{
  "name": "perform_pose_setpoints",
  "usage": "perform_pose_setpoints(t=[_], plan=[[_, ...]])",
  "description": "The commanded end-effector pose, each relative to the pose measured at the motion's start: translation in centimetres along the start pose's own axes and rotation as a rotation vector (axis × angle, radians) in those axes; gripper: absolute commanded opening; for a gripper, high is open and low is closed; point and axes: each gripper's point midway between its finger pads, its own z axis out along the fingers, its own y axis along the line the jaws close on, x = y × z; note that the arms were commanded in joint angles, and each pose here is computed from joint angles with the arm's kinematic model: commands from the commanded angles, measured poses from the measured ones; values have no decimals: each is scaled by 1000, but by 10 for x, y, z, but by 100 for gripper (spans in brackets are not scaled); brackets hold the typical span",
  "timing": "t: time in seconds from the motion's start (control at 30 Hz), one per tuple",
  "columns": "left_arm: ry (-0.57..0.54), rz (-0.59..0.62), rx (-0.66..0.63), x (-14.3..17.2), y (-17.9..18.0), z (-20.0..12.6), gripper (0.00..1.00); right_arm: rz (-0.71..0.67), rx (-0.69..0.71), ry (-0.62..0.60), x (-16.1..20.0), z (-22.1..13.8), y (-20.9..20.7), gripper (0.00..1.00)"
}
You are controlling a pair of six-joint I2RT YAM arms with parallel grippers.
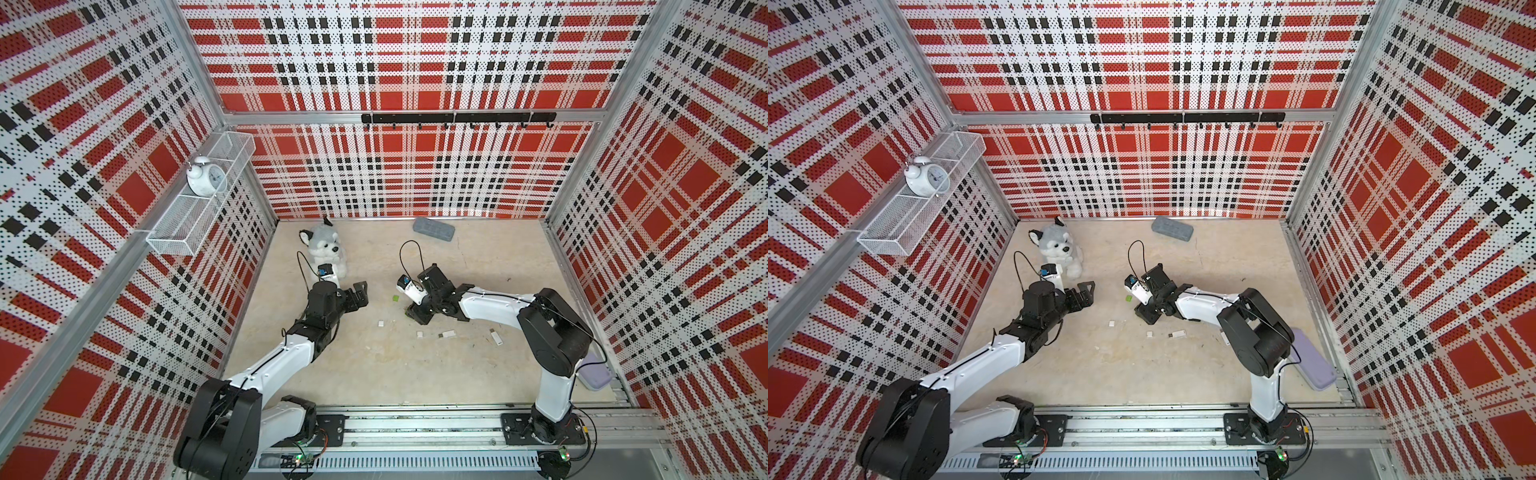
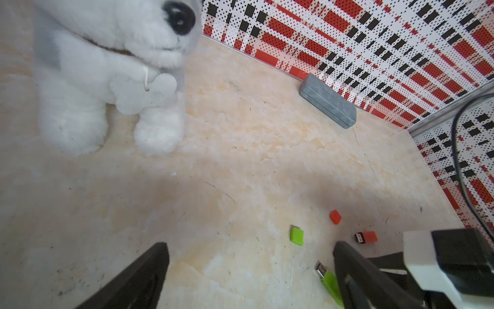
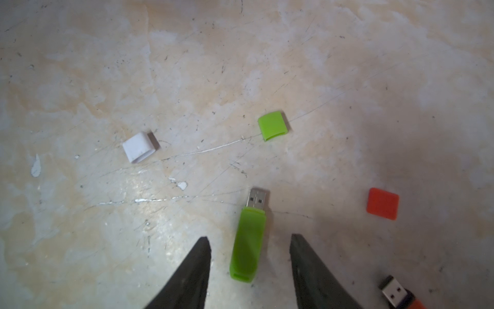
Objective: Close the usb drive cover
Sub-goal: Pick up the cover from the center of the board.
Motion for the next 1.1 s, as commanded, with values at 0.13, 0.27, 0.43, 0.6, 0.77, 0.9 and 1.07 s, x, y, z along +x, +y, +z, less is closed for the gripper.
perform_pose_setpoints(t=[0.13,0.27,0.43,0.6,0.77,0.9,1.07], plan=[[11,19,-21,-10,0,10,98,-6,-2,-57,-18,4,1,54],[10,-3,-27,-14,0,15,98,-98,-9,-95,-37,10,-2,52],[12,-35,-26,-16,0,20,98,-138,-36,-102,-54,29,-8,53],[11,-45,-6,-16,-4,21,98,-168,-67,-107,-62,44,-8,54],[20,-42,-4,-13,-3,21,98,-182,-77,-76,-57,54,-11,54],[28,-37,-2,-11,-3,21,98,-169,-77,-51,-48,59,-18,54],[32,-32,-4,-9,-2,22,98,-171,-110,-29,-36,62,-19,54]])
